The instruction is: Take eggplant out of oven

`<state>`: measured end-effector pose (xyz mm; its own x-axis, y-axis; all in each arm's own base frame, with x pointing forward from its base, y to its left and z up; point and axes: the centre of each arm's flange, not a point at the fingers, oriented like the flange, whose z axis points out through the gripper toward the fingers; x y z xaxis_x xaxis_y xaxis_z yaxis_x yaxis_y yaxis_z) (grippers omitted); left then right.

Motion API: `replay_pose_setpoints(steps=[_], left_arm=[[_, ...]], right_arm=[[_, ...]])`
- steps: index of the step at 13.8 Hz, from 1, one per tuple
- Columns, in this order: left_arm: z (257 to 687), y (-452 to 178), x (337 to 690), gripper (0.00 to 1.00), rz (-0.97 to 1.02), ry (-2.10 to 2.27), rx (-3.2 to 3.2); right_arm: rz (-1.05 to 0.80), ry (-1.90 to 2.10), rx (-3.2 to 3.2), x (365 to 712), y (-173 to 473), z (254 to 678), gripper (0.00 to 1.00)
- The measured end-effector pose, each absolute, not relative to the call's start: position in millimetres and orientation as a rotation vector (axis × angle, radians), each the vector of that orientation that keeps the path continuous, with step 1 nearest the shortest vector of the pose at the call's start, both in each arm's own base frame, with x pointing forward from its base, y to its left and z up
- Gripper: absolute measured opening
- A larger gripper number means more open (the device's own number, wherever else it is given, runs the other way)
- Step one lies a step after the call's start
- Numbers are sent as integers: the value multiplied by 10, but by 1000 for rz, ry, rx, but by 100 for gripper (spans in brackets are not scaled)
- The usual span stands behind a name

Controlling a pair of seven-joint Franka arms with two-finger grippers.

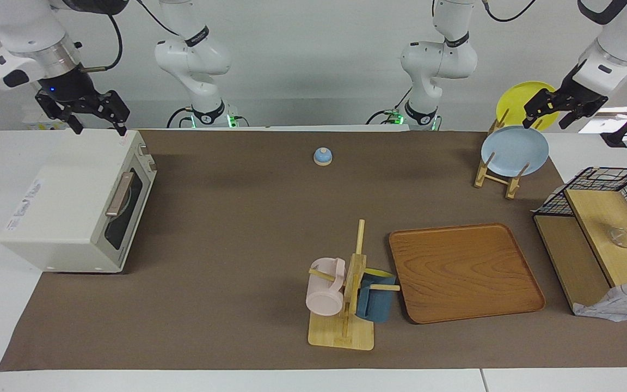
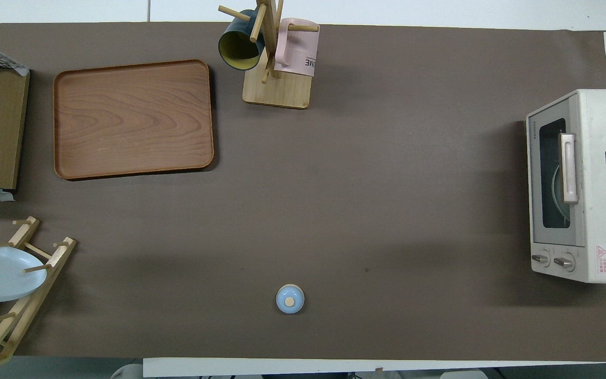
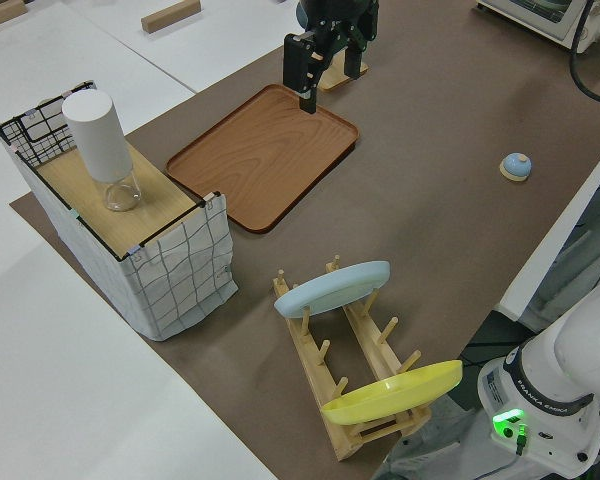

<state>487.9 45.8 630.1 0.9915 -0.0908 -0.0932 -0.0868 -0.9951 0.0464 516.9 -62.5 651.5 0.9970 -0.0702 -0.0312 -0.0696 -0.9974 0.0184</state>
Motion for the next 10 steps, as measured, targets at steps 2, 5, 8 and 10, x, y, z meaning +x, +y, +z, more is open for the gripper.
replay_pose_setpoints(steps=[2,5,8,10], left_arm=[[6301,458,4879,100,-148,-138,3093],[6301,458,4879,100,-148,-138,3093],[6301,458,4879,100,-148,-138,3093],[6301,458,4879,100,-148,-138,3093]], right_arm=[[-50,-109,3122,5169,-624,6515,100],[-50,-108,3122,5170,-619,6515,100],[-70,-108,3123,5156,-618,6502,99],[-77,-105,3123,5156,-608,6483,94]])
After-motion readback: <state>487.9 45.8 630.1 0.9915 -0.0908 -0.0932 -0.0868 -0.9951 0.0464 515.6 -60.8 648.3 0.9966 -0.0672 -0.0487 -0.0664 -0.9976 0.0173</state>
